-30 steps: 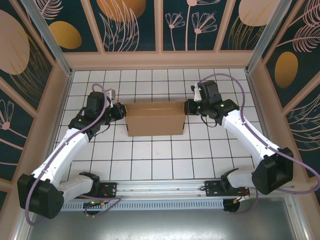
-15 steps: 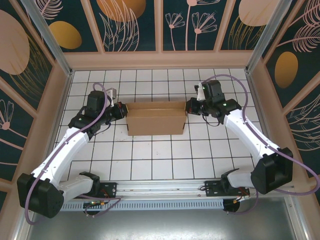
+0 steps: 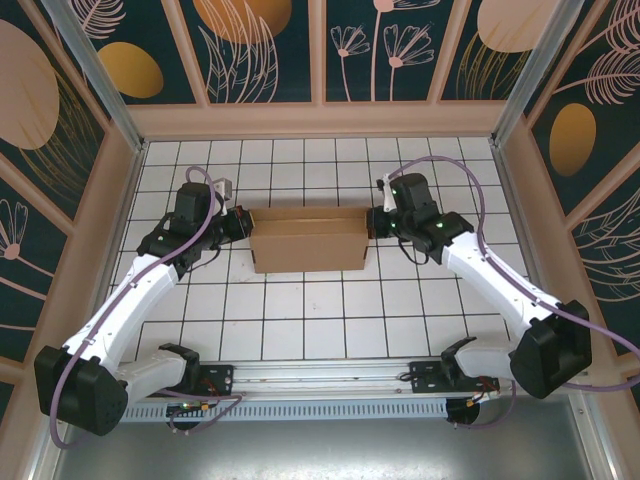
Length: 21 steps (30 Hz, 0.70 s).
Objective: Fold the paper box
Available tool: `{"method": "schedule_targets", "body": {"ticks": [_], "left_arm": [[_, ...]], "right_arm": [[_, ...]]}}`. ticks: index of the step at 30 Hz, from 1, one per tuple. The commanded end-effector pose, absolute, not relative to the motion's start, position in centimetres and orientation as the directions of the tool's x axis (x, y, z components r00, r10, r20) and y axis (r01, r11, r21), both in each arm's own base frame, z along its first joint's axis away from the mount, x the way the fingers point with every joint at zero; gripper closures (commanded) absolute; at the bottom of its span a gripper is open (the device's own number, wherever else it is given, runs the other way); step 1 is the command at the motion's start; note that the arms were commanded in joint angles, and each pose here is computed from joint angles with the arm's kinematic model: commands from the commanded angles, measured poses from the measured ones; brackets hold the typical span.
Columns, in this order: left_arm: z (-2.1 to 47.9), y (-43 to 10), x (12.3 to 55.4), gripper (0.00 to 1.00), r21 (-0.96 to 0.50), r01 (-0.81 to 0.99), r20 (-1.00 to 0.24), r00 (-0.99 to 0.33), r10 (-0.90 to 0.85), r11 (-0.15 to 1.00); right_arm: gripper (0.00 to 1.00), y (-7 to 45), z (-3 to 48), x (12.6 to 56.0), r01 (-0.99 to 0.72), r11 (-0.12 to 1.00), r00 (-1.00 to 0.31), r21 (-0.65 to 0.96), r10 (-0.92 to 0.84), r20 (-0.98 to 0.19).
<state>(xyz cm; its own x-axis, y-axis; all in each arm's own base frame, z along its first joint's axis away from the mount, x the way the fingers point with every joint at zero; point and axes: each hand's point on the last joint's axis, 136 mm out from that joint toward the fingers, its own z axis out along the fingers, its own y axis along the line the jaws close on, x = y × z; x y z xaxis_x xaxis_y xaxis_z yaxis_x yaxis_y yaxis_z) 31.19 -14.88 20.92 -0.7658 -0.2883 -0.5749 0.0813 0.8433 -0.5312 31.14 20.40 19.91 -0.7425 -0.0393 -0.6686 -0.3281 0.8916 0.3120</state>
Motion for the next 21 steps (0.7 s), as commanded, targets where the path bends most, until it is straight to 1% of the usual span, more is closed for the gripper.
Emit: {"method": "schedule_targets", "body": {"ticks": [1,11,21], "left_arm": [[22.5,-15.4,31.0,1.0,-0.514,0.144,-0.612,-0.753,-0.244,0.846],[22.1,-13.9,31.2,1.0,-0.416,0.146,-0.668,-0.718,-0.193,0.898],[22.7,-13.3,31.3,1.0,-0.365,0.164,-0.704,-0.693,-0.156,0.917]], "right_arm": [[1.0,20.5,19.3,30.2,-0.371,0.891,-0.725,0.262,-0.101,-0.681],[1.0,20.4,19.6,30.2,-0.396,0.888,-0.704,0.235,-0.129,-0.699],[1.0,20.3,20.0,30.2,-0.416,0.886,-0.689,0.206,-0.16,-0.707]]}}
